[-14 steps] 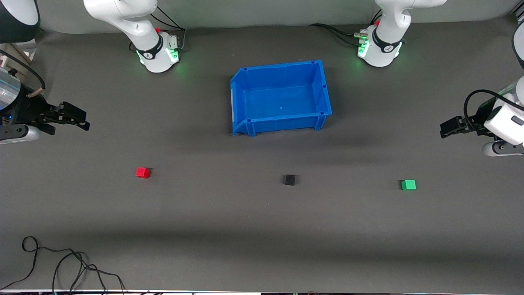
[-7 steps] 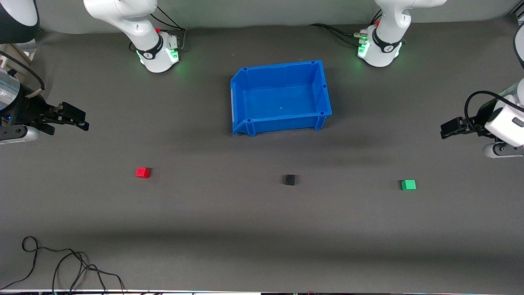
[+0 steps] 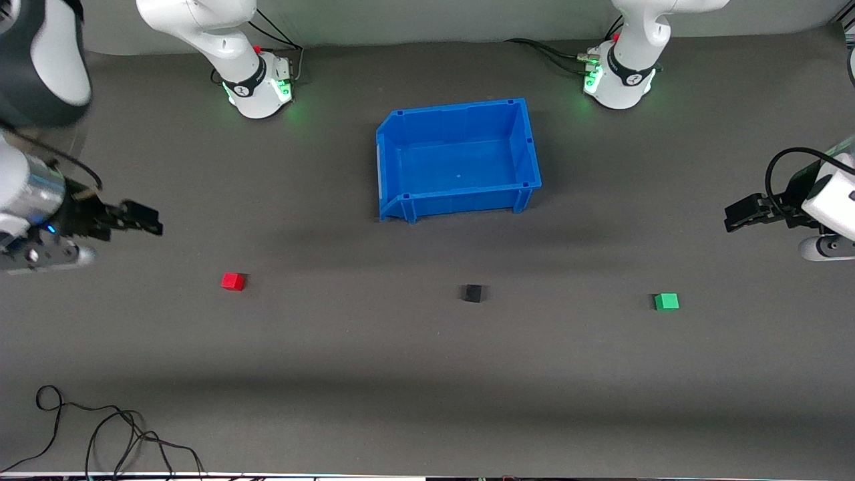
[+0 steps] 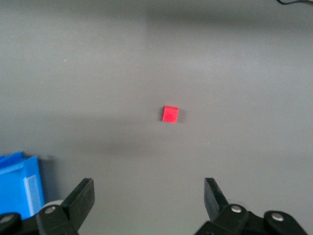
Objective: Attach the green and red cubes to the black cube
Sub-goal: 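Reach the right gripper to the red cube while the left gripper reaches the green cube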
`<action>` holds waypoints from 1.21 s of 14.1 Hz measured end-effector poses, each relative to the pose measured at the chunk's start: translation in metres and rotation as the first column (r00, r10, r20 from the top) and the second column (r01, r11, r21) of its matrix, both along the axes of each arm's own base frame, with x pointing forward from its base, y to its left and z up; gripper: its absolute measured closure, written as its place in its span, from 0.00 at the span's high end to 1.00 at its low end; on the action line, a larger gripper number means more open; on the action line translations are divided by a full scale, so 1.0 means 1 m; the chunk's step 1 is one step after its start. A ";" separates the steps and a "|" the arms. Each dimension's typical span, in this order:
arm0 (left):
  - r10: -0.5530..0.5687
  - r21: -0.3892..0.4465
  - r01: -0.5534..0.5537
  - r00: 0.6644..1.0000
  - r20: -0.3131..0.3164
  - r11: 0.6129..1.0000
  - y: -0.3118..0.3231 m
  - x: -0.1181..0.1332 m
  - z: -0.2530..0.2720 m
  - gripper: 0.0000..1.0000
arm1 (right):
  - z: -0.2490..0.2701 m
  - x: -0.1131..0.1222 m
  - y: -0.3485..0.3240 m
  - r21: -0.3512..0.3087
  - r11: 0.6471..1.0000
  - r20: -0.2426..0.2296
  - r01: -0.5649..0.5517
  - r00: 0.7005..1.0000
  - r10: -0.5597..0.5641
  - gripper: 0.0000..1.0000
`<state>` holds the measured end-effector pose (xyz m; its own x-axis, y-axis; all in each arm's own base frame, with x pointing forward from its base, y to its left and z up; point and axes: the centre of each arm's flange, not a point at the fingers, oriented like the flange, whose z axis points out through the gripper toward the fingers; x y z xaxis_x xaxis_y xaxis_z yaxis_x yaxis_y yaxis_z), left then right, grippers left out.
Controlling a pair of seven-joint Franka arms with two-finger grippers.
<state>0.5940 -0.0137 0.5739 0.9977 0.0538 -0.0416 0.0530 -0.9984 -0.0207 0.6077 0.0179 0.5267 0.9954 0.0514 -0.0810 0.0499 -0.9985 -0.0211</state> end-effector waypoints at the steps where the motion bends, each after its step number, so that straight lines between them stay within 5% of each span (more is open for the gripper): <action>1: 0.002 0.001 -0.002 1.000 -0.007 1.000 0.001 0.001 -0.004 1.00 | -0.022 0.006 -0.002 -0.002 1.000 0.000 0.004 1.000 -0.004 1.00; 5: 0.091 0.015 -0.091 0.994 -0.068 0.996 0.022 0.012 -0.037 1.00 | -0.104 0.011 -0.010 -0.009 1.000 0.021 0.020 1.000 -0.020 1.00; 9: 0.277 0.053 -0.272 0.948 -0.157 0.961 0.064 0.027 -0.103 1.00 | -0.170 0.002 -0.023 -0.016 0.999 0.033 0.041 0.999 -0.041 1.00; 14: 0.539 0.076 -0.535 0.839 -0.075 0.842 0.066 0.041 -0.166 1.00 | -0.249 -0.013 -0.025 -0.024 0.999 0.092 0.044 0.995 -0.042 0.98; 17: 0.686 0.089 -0.680 0.724 -0.075 0.727 0.077 0.036 -0.197 1.00 | -0.292 -0.018 -0.026 -0.032 0.998 0.123 0.045 0.992 -0.041 0.96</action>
